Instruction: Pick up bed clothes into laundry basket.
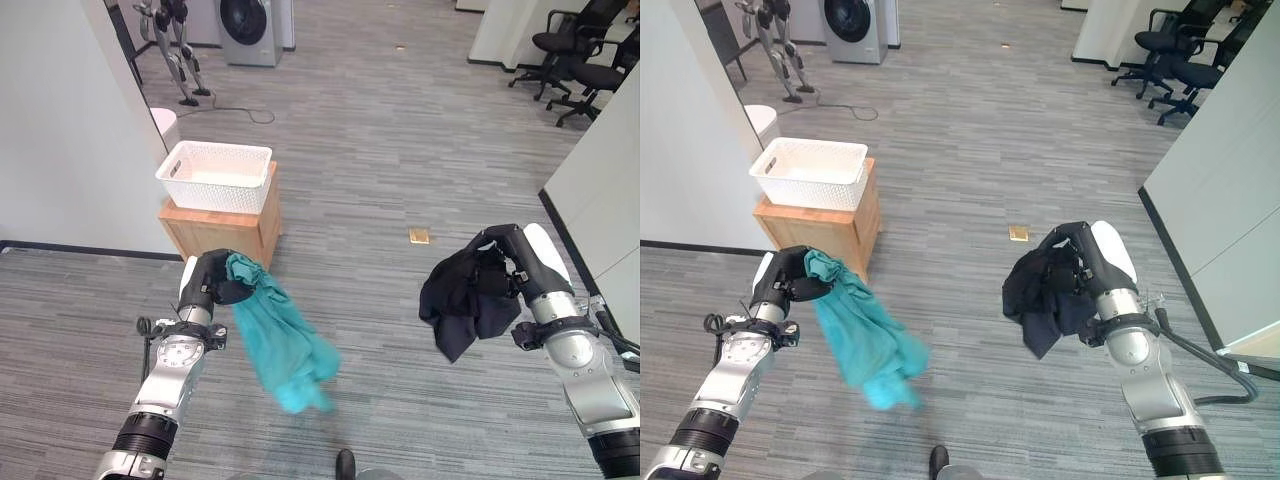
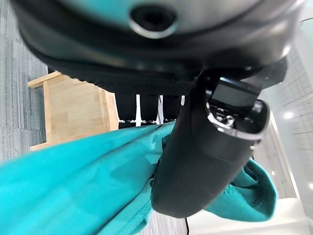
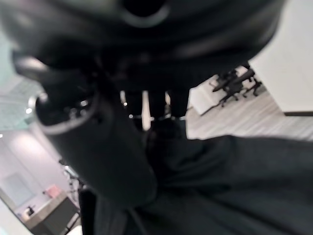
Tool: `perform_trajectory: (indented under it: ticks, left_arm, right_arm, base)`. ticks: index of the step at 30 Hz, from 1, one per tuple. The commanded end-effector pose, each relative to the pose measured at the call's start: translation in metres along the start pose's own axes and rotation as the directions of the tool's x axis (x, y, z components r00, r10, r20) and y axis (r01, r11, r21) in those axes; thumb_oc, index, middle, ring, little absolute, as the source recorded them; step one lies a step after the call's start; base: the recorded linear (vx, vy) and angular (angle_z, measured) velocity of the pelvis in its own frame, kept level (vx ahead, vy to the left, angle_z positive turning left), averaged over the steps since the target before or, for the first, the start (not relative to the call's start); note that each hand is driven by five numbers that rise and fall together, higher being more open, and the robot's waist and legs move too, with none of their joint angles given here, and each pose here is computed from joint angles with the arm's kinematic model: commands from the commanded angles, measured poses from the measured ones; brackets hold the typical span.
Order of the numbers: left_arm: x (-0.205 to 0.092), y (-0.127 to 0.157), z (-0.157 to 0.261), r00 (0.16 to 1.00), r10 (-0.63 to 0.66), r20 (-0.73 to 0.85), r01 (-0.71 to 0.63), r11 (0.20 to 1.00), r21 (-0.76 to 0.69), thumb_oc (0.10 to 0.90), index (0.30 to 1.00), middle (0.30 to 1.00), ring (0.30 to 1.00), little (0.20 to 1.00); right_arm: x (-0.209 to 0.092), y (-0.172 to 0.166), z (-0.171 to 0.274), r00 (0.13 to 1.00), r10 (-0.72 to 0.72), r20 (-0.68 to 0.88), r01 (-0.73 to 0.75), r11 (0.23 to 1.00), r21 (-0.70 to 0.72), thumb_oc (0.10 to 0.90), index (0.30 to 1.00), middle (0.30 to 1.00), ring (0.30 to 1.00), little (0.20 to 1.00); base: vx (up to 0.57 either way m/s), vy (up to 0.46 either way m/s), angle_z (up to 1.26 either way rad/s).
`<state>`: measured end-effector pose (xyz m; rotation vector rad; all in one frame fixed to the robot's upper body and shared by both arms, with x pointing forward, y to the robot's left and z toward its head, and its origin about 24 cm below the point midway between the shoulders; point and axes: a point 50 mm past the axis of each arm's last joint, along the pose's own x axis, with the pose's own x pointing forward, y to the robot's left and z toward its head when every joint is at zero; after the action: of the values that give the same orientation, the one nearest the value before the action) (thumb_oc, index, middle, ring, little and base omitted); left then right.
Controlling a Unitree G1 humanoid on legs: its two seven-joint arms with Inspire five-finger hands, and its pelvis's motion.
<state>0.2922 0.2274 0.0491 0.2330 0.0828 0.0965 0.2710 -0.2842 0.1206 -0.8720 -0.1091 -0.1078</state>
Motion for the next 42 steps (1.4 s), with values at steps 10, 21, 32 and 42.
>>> perform_trajectory:
  ticks: [10, 21, 32, 42]
  left_arm:
    - [-0.005, 0.029, 0.064, 0.941, 0.077, 0.329, -0.097, 0.994, 0.044, 0.4, 0.3, 0.3, 0.3, 0.3]
    - [-0.001, 0.039, 0.079, 0.927, 0.09, 0.365, -0.123, 0.99, 0.068, 0.4, 0.3, 0.3, 0.3, 0.3]
    - [0.014, 0.004, 0.084, 0.93, -0.045, 0.365, 0.014, 0.996, 0.085, 0.4, 0.3, 0.3, 0.3, 0.3]
    - [0.01, -0.001, 0.072, 0.942, -0.067, 0.329, 0.053, 0.997, 0.05, 0.4, 0.3, 0.3, 0.3, 0.3]
  right_arm:
    - [0.013, -0.042, 0.042, 0.967, -0.113, 0.229, 0.126, 0.991, -0.043, 0.4, 0.3, 0.3, 0.3, 0.3]
    - [0.022, -0.033, 0.044, 0.966, -0.137, 0.218, 0.133, 0.991, 0.034, 0.4, 0.3, 0.3, 0.3, 0.3]
    - [-0.018, -0.03, 0.007, 0.975, -0.214, 0.067, 0.209, 0.975, 0.077, 0.4, 0.3, 0.3, 0.3, 0.3]
    - [-0.025, -0.027, -0.011, 0.98, -0.199, -0.015, 0.2, 0.975, 0.1, 0.4, 0.3, 0.3, 0.3, 0.3]
  base:
    - [0.43, 0.094, 0.12]
    - [0.29, 0.092, -0.05]
    - [0.13, -0.055, 0.83]
    - [0.08, -0.025, 0.13]
